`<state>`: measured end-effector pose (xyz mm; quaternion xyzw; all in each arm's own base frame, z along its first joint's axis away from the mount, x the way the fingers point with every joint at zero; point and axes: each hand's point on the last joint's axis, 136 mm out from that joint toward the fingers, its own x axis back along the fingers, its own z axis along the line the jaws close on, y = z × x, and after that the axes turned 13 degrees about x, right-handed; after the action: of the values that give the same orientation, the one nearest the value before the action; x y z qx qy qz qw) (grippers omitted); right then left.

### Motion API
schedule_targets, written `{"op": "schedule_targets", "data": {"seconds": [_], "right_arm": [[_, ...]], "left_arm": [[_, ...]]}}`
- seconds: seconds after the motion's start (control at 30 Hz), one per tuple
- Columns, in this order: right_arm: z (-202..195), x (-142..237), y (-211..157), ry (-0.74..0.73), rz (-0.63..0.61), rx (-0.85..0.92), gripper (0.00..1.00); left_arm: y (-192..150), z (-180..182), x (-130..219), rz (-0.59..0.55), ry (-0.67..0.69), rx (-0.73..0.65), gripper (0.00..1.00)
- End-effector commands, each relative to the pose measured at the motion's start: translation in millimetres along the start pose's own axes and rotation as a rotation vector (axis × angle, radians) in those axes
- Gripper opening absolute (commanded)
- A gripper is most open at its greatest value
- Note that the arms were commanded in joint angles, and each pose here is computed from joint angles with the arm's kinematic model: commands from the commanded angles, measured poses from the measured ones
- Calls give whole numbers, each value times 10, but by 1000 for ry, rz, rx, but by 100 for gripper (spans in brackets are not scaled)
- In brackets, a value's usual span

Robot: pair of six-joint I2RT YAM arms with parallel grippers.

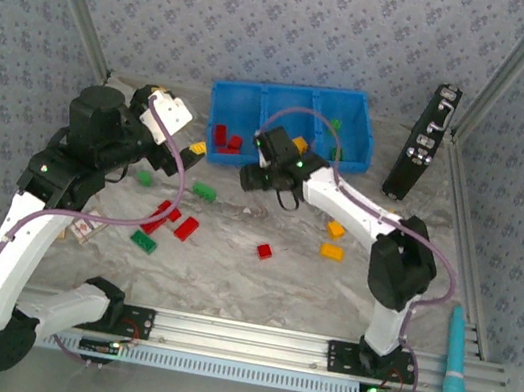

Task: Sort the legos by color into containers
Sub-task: Pick up the lego from the bottom-center of the table.

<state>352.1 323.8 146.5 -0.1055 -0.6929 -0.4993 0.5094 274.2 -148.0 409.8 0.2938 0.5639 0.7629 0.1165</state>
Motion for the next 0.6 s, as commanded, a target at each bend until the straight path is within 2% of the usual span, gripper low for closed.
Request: {"op": "schedule_targets", "data": {"seconds": [0.0, 0.13, 0.23, 0.27, 0.5, 0.57], "right_arm": [[208, 179, -432, 26, 65, -81, 68], [414, 232, -862, 23, 139, -73, 73], [480, 269, -1015, 9, 166, -84, 75], [462, 253, -1187, -9, 206, -81, 75], [391, 203, -1454, -55, 261, -86, 76], [406, 163, -1494, -53, 271, -83, 76]], "left_arm": [[145, 14, 102, -53, 3, 2, 100], [127, 6, 118, -58, 3, 4, 100], [151, -11, 153, -68, -4, 10, 100], [164, -18, 171, -70, -8, 15, 100], [326, -66, 314, -100, -42, 59, 100], [346, -48, 341, -76, -39, 99, 100]]}}
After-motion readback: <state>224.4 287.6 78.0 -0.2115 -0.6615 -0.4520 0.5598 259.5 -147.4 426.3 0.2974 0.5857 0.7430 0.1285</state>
